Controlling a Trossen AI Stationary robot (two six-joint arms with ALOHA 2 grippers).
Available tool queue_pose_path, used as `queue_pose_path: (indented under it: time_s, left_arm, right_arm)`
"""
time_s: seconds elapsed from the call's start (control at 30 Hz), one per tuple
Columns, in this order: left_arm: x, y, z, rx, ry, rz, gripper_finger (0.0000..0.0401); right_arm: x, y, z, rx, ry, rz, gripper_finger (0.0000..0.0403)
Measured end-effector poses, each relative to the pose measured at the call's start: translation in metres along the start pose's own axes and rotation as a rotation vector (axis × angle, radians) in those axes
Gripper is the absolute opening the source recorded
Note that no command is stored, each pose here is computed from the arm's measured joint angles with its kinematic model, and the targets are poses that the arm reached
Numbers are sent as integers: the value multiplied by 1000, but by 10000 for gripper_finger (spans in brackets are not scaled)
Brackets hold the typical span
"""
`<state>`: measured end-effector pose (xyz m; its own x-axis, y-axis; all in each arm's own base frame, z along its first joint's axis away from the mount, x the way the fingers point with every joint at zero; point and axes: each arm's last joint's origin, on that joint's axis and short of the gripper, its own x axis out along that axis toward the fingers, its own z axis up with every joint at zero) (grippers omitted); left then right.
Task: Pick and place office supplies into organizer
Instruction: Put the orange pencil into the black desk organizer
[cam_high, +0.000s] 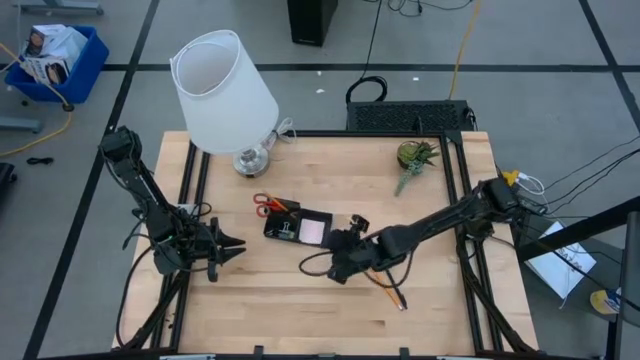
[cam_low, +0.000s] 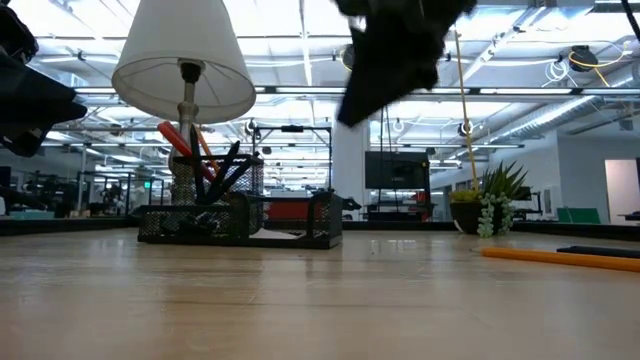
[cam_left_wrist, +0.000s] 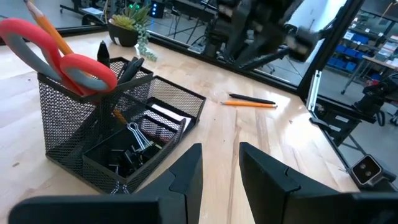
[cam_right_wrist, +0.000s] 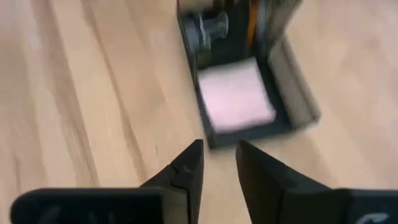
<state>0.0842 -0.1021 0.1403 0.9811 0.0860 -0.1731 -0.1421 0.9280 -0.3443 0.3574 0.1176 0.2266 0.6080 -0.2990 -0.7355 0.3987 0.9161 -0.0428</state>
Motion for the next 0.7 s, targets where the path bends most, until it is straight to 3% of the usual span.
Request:
queue_pose_path:
  time_s: [0.2,0.3,0.7]
  left_arm:
    - [0,0,1,-2,-18,18,108]
    - [0,0,1,-5,-18,19,108]
    - [0,1,0,9,-9,17,108]
  right_arm:
    - [27,-8,-21,80,262,-11,118]
    - [39,-16,-33,147,402,-75,125]
    - [28,-16,-51,278,617,-104,107]
